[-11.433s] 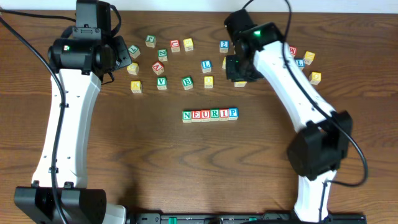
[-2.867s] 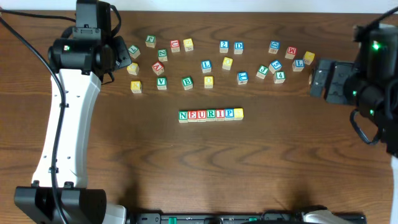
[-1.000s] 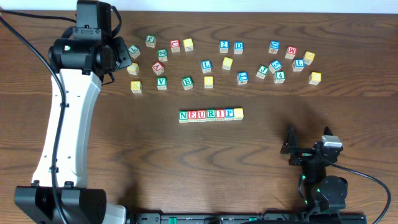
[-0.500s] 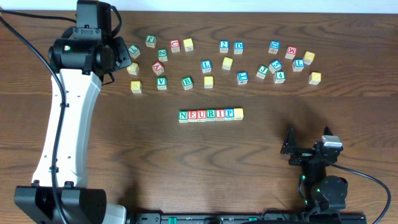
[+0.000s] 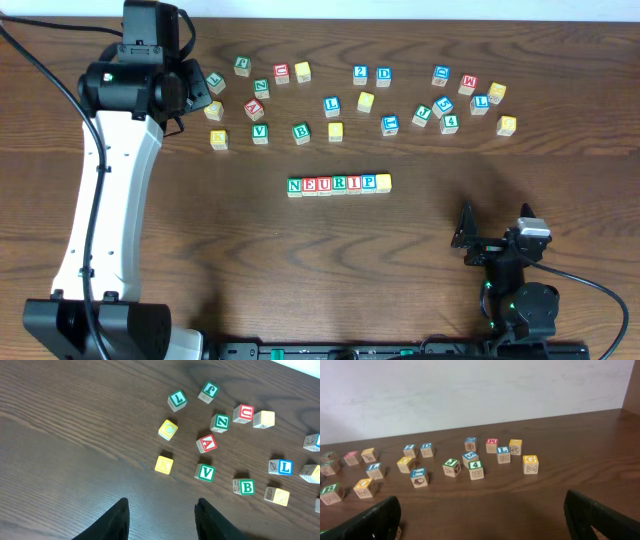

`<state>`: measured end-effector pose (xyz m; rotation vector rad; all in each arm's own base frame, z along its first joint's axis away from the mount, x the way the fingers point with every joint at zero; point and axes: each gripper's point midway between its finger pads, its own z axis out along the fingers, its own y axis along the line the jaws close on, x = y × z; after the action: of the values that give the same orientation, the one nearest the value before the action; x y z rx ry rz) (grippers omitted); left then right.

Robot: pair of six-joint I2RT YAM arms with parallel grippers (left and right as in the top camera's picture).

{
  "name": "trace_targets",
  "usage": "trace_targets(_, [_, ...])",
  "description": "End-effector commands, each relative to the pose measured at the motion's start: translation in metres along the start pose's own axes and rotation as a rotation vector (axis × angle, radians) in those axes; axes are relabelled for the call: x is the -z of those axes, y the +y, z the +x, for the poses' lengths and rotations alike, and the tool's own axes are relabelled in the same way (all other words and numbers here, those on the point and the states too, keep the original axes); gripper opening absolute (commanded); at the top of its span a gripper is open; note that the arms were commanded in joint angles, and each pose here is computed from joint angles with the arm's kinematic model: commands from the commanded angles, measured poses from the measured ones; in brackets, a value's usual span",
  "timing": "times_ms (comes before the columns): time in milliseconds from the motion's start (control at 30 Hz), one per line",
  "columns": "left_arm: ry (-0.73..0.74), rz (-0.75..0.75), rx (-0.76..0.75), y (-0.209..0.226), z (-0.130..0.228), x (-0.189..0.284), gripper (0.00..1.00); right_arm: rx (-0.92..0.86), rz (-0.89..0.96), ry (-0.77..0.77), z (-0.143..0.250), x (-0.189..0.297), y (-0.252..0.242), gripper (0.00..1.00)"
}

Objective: Spell out NEURIPS

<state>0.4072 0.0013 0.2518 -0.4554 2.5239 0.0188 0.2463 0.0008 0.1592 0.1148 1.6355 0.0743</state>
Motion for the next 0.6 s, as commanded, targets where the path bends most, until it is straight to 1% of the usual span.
trace_targets(0, [-0.017,-0.01,-0.013,0.005,0.0,0.007,0.42,0.009,-0.001,-0.001,0.001,0.0,0.0,0.99])
trace_targets(67, [-0.014,-0.011,-0.012,0.009,0.005,0.02,0.42,0.009,-0.001,-0.001,0.001,0.0,0.0,0.99])
trace_targets(200, [-0.064,-0.001,-0.007,0.019,0.015,0.049,0.42,0.009,-0.001,-0.001,0.001,0.0,0.0,0.99])
trace_targets(333, [-0.09,0.003,0.0,0.033,0.038,0.066,0.42,0.009,-0.001,-0.001,0.001,0.0,0.0,0.99])
trace_targets(367, [-0.142,0.012,0.019,0.041,0.046,0.07,0.42,0.009,-0.001,-0.001,0.001,0.0,0.0,0.99])
trace_targets(500, [-0.302,0.052,0.066,0.057,0.059,0.072,0.42,0.009,-0.001,-0.001,0.001,0.0,0.0,0.99])
trace_targets(567, [-0.378,0.088,0.064,0.061,0.068,0.072,0.42,0.009,-0.001,-0.001,0.001,0.0,0.0,0.99])
